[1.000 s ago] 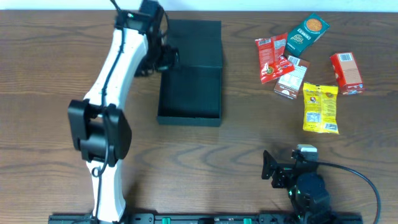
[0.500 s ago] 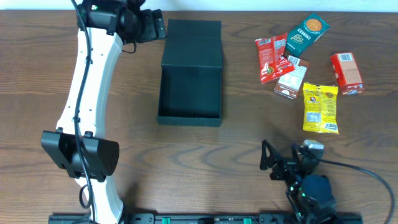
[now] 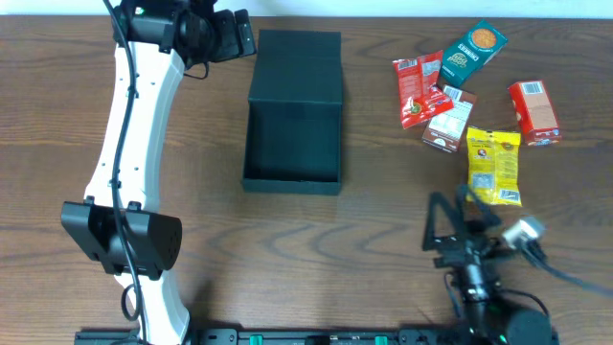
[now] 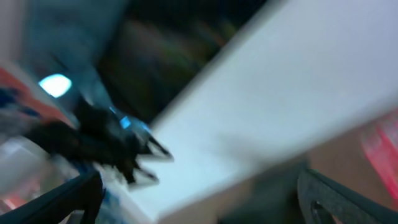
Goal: Pack container
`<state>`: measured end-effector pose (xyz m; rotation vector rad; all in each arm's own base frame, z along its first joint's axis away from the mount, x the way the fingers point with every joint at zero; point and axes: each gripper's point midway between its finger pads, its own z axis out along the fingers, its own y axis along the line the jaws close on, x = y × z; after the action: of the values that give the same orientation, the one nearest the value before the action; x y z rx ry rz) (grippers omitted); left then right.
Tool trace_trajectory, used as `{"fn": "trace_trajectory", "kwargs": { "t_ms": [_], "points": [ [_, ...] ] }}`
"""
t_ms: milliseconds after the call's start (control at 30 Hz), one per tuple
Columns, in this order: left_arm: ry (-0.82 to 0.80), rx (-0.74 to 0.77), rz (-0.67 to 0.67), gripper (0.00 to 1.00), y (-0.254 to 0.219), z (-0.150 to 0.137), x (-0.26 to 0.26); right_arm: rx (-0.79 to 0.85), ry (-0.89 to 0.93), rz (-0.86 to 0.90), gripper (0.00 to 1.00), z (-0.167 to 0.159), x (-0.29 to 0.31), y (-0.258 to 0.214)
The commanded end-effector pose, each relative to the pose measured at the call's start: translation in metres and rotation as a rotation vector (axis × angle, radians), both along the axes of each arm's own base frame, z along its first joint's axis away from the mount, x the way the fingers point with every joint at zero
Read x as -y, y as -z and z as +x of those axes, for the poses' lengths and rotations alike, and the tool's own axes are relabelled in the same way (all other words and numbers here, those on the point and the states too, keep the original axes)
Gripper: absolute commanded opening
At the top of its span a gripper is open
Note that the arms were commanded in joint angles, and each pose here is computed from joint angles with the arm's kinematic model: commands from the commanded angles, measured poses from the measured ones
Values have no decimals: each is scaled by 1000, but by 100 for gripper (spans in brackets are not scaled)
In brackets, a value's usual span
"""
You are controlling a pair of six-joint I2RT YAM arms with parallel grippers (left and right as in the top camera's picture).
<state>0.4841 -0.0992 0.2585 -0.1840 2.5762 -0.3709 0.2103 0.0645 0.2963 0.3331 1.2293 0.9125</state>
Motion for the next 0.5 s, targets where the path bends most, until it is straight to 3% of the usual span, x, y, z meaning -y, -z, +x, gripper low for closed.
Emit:
{"fn": "trace_trajectory", "kwargs": {
  "t_ms": [0,267,467],
  "points": [
    [21,-2,-12,95,-1,-1,3,59,175,-130,99,-1,22,-14],
    [21,-3,-12,96,-1,-1,3,-310,336,-534,99,51,50,-18],
    [21,-7,-11,95,0,-2,3,-546,259,-710,99,135,66,-27]
  ]
}}
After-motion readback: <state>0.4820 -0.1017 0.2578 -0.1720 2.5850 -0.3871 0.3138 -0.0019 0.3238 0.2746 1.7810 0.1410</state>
